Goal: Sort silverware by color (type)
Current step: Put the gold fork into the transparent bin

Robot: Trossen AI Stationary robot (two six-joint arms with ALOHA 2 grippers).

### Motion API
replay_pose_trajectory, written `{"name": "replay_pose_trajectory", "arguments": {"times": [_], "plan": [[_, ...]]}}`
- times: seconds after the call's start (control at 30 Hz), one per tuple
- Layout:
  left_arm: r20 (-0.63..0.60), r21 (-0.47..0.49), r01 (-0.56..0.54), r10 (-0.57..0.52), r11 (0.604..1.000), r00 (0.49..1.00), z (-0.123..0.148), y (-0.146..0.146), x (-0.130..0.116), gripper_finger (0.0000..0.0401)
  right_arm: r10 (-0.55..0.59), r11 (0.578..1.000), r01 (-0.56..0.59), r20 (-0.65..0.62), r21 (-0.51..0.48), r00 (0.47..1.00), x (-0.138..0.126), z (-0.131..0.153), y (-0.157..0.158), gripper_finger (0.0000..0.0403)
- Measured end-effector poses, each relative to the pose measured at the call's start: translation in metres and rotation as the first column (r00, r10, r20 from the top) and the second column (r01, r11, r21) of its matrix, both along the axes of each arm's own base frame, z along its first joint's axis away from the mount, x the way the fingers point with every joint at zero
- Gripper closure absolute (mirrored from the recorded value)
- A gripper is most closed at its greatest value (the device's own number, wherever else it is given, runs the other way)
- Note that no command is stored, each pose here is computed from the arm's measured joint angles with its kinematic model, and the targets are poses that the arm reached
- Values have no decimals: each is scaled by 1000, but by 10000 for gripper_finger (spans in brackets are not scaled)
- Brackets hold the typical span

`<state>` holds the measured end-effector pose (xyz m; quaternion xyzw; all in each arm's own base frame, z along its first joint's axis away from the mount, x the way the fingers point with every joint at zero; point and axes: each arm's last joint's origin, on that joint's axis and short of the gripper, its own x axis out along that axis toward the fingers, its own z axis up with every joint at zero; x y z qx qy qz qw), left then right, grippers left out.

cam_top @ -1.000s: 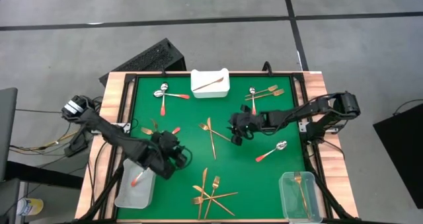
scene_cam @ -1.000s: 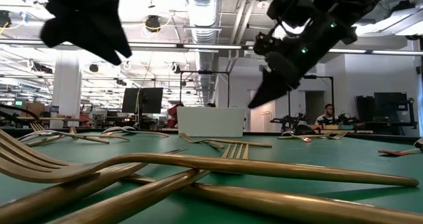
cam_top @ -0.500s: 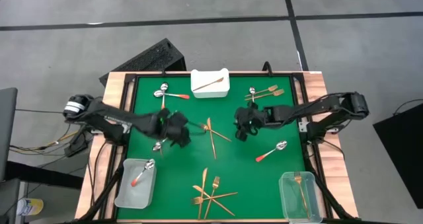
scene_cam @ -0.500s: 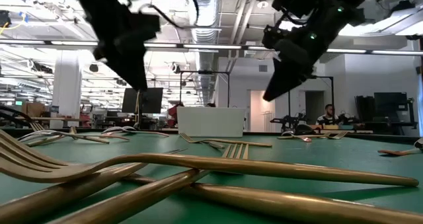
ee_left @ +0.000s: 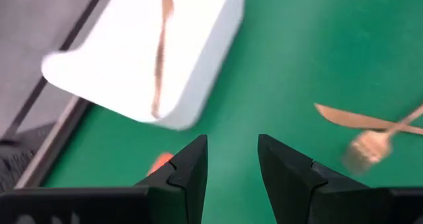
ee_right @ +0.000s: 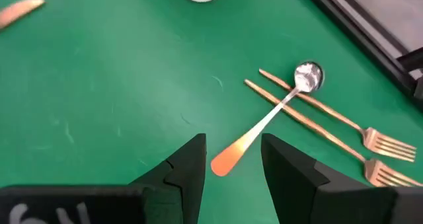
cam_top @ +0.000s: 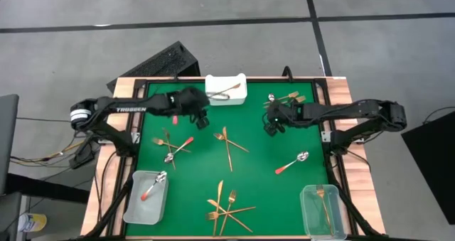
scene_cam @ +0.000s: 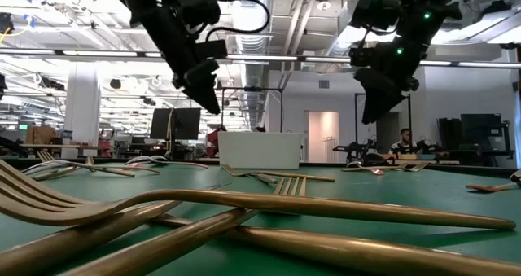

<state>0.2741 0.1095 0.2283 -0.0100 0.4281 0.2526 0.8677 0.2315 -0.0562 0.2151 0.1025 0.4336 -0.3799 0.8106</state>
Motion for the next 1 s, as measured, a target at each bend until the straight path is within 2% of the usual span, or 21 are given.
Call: {"name": "replay_pose_trajectory", "arguments": {"times": [0.17,0.3,0.43,0.53,0.6,0.67,0.73,0.83,1.0], "plan": [[27,71,23,-25,997,999,5,42,-13,280,-82,996,83,32,-15,996,-2,2,-19,234],[210,169,64,-99,983,973,21,76,-19,280,-142,988,144,37,-49,989,-10,4,-47,234],[349,347,10,-139,938,927,41,110,-25,280,-215,973,217,29,-73,976,-23,3,-83,234],[384,353,38,-182,935,905,54,130,-14,280,-233,972,233,46,15,971,-35,-1,-104,234],[364,416,62,-229,907,903,69,135,0,280,-223,975,219,136,50,965,-35,3,-113,234],[380,451,8,-200,892,903,83,141,14,280,-198,980,187,206,74,958,-34,6,-117,234],[411,417,-65,-124,907,903,90,148,25,280,-170,985,155,280,73,945,-32,11,-120,234],[424,278,-88,-40,957,905,94,153,33,280,-116,992,92,343,85,932,-31,18,-119,234],[408,119,-41,-11,992,913,119,131,42,280,-130,969,35,380,246,916,-32,18,-109,234]]}}
